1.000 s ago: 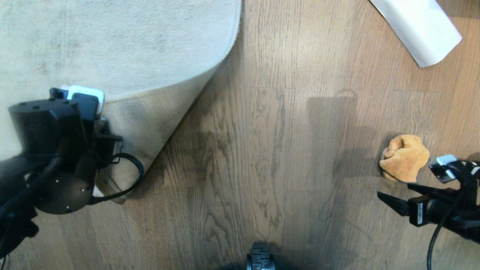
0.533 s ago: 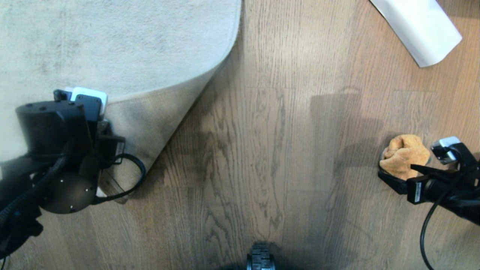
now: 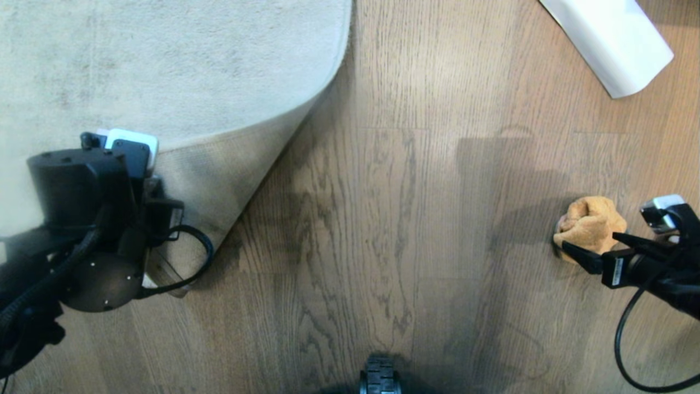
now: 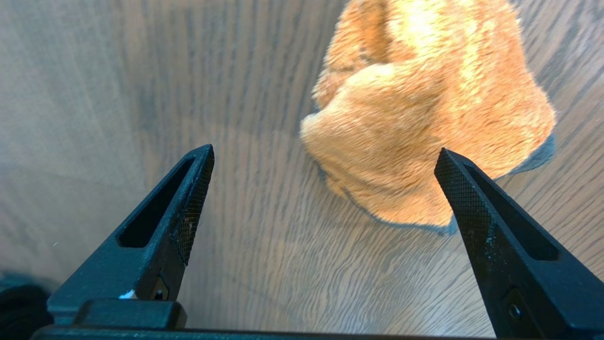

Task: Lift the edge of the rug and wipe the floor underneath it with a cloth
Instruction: Pick up the rag

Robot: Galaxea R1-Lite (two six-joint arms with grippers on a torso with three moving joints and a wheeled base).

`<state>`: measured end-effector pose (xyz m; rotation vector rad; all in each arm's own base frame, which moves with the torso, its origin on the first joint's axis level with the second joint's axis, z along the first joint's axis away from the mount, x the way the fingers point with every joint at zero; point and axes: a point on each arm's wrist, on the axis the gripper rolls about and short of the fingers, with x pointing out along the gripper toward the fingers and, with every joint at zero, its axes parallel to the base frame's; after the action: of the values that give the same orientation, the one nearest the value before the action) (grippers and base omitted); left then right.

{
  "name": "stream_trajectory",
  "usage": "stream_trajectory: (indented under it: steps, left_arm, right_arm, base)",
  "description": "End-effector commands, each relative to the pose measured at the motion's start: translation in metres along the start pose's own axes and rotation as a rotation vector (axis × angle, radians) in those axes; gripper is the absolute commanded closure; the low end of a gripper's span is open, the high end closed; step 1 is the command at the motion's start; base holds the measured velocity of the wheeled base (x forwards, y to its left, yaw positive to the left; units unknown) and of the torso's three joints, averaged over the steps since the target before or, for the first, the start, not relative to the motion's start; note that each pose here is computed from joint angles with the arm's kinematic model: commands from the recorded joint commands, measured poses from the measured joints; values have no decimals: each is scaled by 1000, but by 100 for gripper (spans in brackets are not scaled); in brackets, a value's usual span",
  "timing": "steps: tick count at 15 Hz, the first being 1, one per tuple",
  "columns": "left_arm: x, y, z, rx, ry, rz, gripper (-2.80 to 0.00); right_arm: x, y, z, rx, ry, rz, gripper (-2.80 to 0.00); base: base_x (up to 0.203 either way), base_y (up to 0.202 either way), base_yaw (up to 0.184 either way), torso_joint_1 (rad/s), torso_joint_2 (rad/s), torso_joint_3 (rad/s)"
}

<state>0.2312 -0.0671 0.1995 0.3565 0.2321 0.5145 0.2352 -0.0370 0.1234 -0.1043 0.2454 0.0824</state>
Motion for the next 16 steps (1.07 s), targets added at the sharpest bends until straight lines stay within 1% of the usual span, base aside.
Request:
stream_trajectory:
  steps: [1,5,10,13,16]
  left_arm:
    - [0,-1,0,2,1,5,0]
    - [2,-2,-1,6,6,4,0]
    - [3,-4,-2,11,9,1,0]
    - [3,-5,-3,14,13,0,0]
    - [4,-6,-4,10,15,1,0]
  right_arm:
    - [5,-2,-4,3,9,-3,-280]
    - [17,-6,-5,2,-10,-9,-280]
    - [22,-15,-8,8,-6,-37,-280]
    - [27,-17,-9,7,-24,-40,-280]
    - [31,-18,-10,8,-20,-38,-280]
  base:
    - [0,0,0,0,0,0]
    - [0,0,0,0,0,0]
    - [0,0,0,0,0,0]
    - [0,0,0,0,0,0]
    - [0,0,0,0,0,0]
